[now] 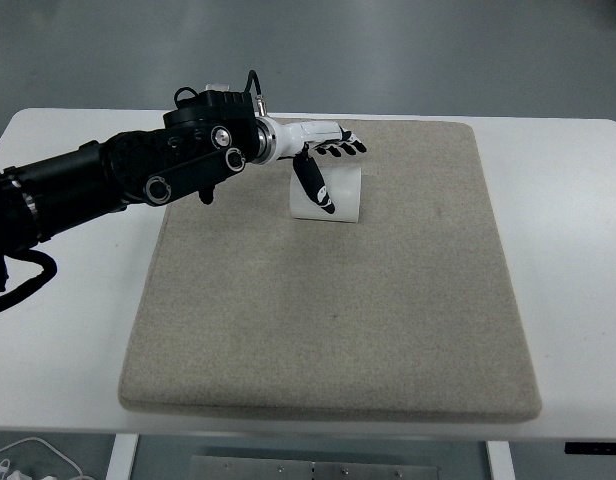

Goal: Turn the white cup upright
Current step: 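Lower the left hand onto the cup and wrap fingers around it, then lift the cup with the left hand and rotate it opening-up, then lower the upright cup onto the pad with the left hand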

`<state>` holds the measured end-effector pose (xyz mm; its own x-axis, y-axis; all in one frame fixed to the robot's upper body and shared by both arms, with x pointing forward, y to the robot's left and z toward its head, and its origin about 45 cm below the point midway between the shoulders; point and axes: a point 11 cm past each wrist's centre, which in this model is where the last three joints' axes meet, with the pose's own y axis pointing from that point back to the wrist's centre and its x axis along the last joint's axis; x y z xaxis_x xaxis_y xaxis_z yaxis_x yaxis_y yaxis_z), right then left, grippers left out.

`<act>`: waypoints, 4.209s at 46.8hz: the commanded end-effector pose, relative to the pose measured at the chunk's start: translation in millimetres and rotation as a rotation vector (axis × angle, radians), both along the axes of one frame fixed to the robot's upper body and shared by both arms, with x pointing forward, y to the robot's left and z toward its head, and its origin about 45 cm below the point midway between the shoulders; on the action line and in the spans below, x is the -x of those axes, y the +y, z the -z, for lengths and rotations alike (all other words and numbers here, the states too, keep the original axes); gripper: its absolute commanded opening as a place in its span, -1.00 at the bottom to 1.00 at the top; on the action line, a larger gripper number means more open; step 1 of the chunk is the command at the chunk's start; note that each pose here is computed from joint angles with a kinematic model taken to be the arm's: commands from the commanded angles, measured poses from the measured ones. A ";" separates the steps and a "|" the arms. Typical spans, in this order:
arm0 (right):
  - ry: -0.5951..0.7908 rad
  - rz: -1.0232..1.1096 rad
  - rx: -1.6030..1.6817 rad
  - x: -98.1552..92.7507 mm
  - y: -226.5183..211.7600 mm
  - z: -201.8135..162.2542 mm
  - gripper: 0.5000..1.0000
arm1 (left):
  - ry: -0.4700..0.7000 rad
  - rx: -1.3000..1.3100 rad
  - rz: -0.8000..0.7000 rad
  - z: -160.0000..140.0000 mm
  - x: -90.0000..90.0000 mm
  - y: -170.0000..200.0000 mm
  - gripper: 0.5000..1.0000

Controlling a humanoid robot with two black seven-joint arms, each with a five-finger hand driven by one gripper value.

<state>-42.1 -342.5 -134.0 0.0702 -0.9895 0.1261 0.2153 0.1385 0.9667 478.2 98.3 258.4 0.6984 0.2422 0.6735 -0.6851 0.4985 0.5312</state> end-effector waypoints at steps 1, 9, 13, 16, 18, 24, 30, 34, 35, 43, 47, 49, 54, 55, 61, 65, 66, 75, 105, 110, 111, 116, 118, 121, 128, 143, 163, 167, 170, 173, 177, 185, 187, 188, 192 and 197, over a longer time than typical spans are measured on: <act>-0.001 -0.001 0.000 -0.4 0.0 0.0 0.72 | 0.006 -0.002 -0.003 3.8 0.0 -1.4 0.95; -0.001 0.001 0.000 -0.5 0.0 0.0 0.72 | 0.014 -0.014 0.008 9.5 3.1 -5.0 0.95; 0.001 0.000 0.000 0.5 0.0 0.0 0.72 | 0.016 -0.017 0.015 11.0 4.5 -7.8 0.93; -0.001 -0.001 0.000 -0.4 0.0 0.0 0.72 | 0.016 -0.017 0.015 11.0 4.5 -7.8 0.90; -0.001 -0.001 0.000 -0.4 0.0 0.0 0.72 | 0.015 -0.018 0.015 11.0 4.5 -7.8 0.86; -0.001 -0.001 0.000 -0.4 0.0 0.0 0.72 | 0.015 -0.030 0.020 13.3 5.2 -7.0 0.55; 0.001 0.000 0.000 0.5 0.0 0.0 0.72 | 0.000 -0.057 0.033 14.4 5.4 -6.8 0.21; 0.001 0.000 0.000 0.5 0.0 0.0 0.72 | -0.011 -0.074 0.040 14.8 5.2 -6.3 0.09; -0.001 0.001 0.000 -0.5 0.0 0.0 0.72 | -0.013 -0.078 0.042 14.8 5.1 -6.2 0.02; 0.002 0.000 0.000 0.7 0.0 -0.1 0.72 | -0.021 -0.083 0.042 14.2 4.4 -5.6 -0.67; 0.001 0.000 0.000 -0.2 0.0 0.0 0.72 | -0.025 -0.071 0.033 11.1 2.4 -5.4 -0.98; 0.001 0.000 0.000 0.5 0.0 0.0 0.72 | -0.026 -0.065 0.029 9.5 1.6 -5.5 -1.00; -0.001 -0.001 0.000 -0.4 0.0 0.0 0.72 | -0.028 -0.023 0.015 1.1 -1.3 -7.8 -1.00; 0.001 0.000 0.000 0.5 0.0 0.0 0.72 | -0.027 -0.012 0.011 -0.5 -1.8 -8.3 -1.00; -0.001 -0.001 0.000 -0.4 0.0 0.0 0.72 | -0.024 0.064 -0.009 -12.5 -5.4 -10.4 -1.00; -0.001 -0.001 0.000 -0.4 0.0 0.0 0.72 | -0.001 0.153 -0.034 -22.3 -8.0 -10.2 -1.00; 0.001 0.000 0.000 0.5 0.0 0.0 0.72 | 0.010 0.178 -0.040 -24.9 -8.2 -10.8 -1.00; 0.001 0.000 0.000 0.5 0.0 0.0 0.72 | 0.135 0.387 -0.108 -19.6 -4.6 -10.6 -1.00; -0.001 -0.001 0.000 -0.4 0.0 0.0 0.72 | 0.225 0.927 -0.185 0.0 2.4 33.9 -0.96; 0.001 0.000 0.000 0.5 0.0 0.0 0.72 | 0.213 0.995 -0.200 5.6 4.4 43.8 -0.95; -0.001 -0.001 0.000 -0.4 0.0 0.0 0.72 | 0.207 1.006 -0.205 6.1 4.2 47.1 -0.94; 0.001 0.000 0.000 0.5 0.0 0.0 0.72 | 0.177 1.048 -0.217 11.5 5.0 57.3 -0.92; -0.001 -0.001 0.000 -0.4 0.0 0.0 0.72 | 0.161 1.064 -0.220 14.4 5.4 62.2 -0.91; -0.001 -0.001 0.000 -0.4 0.0 0.0 0.72 | 0.140 1.087 -0.206 16.3 6.7 66.4 -0.91; 0.001 0.000 0.000 0.5 0.0 0.0 0.72 | 0.087 1.148 -0.194 13.8 5.5 76.5 -0.91; 0.000 0.001 0.000 0.4 0.0 0.0 0.72 | 0.023 1.178 -0.189 26.5 13.0 89.2 -0.90; -0.001 0.001 0.000 -0.5 0.0 0.0 0.72 | -0.002 1.083 -0.233 49.7 17.7 97.9 -0.88; 0.000 0.001 0.000 0.4 0.0 0.0 0.72 | -0.008 1.063 -0.228 51.1 18.3 97.6 -0.87; -0.001 -0.001 0.000 -0.4 0.0 0.0 0.72 | -0.010 1.046 -0.229 55.2 20.2 98.3 -0.86; -0.001 -0.001 0.000 -0.4 0.0 0.0 0.72 | -0.006 1.039 -0.232 59.6 22.5 98.2 -0.85; 0.001 0.000 0.000 0.5 0.0 0.0 0.72 | -0.006 1.038 -0.238 61.4 23.3 99.1 -0.84; -0.001 -0.001 0.000 -0.4 0.0 0.0 0.72 | -0.005 1.034 -0.242 63.4 24.0 100.0 -0.80; 0.001 0.000 0.000 0.5 0.0 0.0 0.72 | -0.005 1.032 -0.240 63.6 24.2 99.0 -0.73; -0.001 0.001 0.000 -0.5 0.0 0.0 0.72 | -0.005 1.032 -0.240 63.7 24.3 98.4 -0.71; -0.001 0.001 0.000 -0.5 0.0 0.0 0.72 | -0.006 1.031 -0.240 63.7 24.2 98.4 -0.67; 0.001 0.000 0.000 -0.2 0.0 0.0 0.72 | -0.018 1.021 -0.248 64.2 23.6 99.7 -0.48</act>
